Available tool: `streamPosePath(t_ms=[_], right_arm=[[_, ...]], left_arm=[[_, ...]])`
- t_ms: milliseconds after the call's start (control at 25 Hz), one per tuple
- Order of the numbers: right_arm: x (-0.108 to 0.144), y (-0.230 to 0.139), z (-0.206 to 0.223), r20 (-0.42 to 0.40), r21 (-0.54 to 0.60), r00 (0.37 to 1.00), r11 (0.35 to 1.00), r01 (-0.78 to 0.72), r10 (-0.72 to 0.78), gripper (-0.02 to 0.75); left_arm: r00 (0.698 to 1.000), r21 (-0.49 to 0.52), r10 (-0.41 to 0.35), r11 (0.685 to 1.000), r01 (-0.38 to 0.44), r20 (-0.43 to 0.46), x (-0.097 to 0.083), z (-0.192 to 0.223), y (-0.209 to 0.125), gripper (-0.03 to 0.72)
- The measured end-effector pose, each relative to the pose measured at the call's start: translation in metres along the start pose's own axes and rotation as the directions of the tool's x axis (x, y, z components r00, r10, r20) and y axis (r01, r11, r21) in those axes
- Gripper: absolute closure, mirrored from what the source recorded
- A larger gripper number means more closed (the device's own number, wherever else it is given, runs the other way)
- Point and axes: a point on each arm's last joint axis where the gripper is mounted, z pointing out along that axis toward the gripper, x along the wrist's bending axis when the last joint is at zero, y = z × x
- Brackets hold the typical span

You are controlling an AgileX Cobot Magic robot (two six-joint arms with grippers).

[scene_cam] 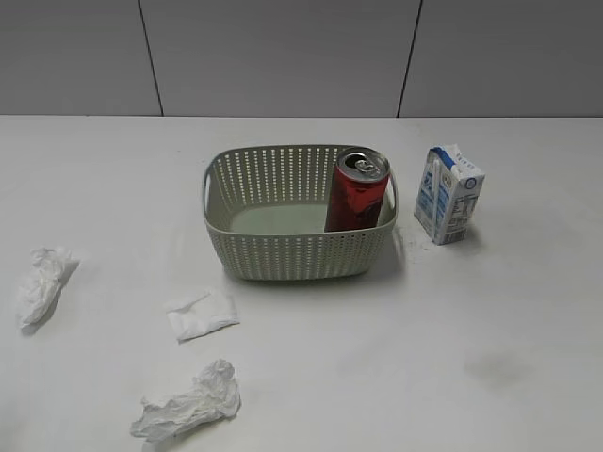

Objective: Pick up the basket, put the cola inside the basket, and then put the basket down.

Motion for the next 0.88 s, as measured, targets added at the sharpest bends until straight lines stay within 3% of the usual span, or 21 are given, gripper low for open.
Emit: streamPosePath(t_ms=[240, 440, 880], right_arm=[[0.000, 0.000, 0.000, 0.000, -0.001, 1.000, 1.000, 0.000, 0.000, 0.167], [0.000, 0.000, 0.000, -0.001, -0.001, 1.000, 1.000, -0.001, 0.001, 0.167], [0.000, 0.000, 0.000, -0.001, -0.002, 1.000, 1.000, -0.001, 0.001, 0.167]], left_arm=[[0.999, -0.099, -0.019, 0.995, 0.021, 0.028, -0.005, -0.005, -0.044, 0.101], [0.999, -0.190, -0.021, 0.981, 0.027, 0.031, -0.006, -0.014, -0.061, 0.101], [0.999, -0.409, -0.022, 0.912, 0.031, 0.025, -0.007, -0.040, -0.086, 0.113]])
